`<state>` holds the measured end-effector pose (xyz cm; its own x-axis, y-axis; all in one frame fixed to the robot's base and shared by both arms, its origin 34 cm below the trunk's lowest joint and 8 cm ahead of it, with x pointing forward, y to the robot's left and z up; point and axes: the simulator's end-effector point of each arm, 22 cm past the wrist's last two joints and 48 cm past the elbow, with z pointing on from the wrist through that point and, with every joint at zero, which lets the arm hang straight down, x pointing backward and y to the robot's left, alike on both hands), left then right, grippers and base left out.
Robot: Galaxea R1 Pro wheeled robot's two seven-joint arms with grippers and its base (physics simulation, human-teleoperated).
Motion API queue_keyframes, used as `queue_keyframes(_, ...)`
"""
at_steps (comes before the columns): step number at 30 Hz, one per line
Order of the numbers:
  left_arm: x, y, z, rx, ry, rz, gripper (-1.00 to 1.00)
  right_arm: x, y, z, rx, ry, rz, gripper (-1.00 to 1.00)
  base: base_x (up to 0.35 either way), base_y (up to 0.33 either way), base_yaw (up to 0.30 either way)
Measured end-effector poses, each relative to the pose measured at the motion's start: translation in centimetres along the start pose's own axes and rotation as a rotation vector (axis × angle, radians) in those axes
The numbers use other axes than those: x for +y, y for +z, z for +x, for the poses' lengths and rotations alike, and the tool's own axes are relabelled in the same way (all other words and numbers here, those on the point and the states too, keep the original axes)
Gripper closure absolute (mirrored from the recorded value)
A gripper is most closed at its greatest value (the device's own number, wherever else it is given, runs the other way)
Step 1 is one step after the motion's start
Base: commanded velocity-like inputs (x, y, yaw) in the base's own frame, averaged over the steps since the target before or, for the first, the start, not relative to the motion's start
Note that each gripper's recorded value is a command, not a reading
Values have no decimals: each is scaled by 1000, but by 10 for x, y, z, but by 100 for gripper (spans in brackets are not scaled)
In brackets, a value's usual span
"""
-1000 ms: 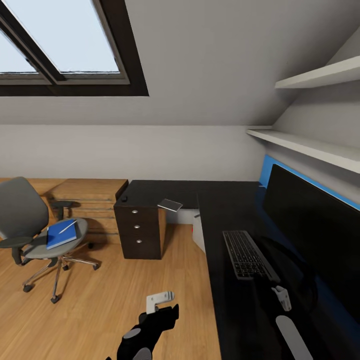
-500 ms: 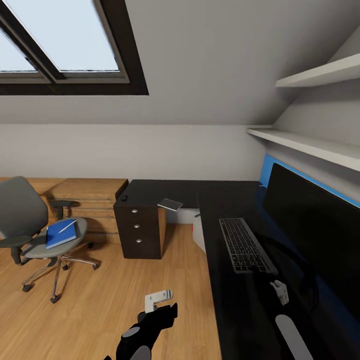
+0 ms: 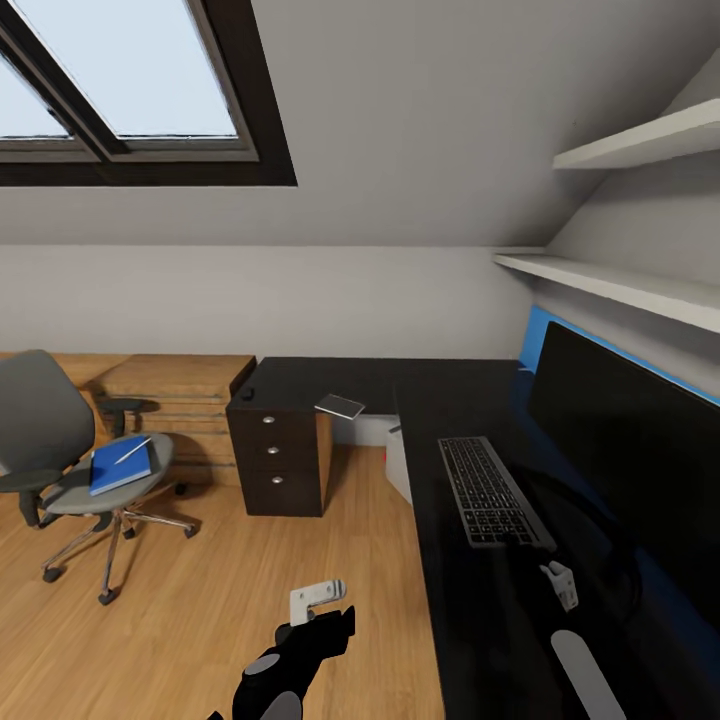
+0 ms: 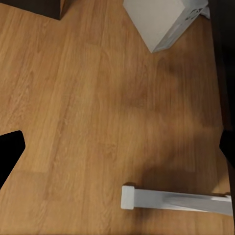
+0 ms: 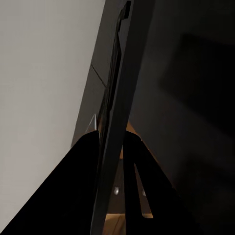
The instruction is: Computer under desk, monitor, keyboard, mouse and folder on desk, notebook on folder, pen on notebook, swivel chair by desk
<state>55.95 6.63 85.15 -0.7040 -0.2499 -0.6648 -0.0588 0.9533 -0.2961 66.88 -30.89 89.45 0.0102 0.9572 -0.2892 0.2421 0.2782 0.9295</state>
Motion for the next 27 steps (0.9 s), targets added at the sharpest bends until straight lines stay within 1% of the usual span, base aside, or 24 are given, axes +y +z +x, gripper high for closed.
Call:
queue_keyframes(6, 3, 6, 4, 0, -1, -2, -100, -8, 3, 2, 0, -1, 5, 100, 0, 0, 0)
queue_keyframes(13, 5, 13, 9, 0, 0, 0, -100, -21, 6, 3, -2, -3, 26, 100, 0, 0, 0)
queue_keyframes(27, 11, 28, 24, 8, 2, -4, -100, -36, 14, 7, -5, -6, 25, 100, 0, 0, 0)
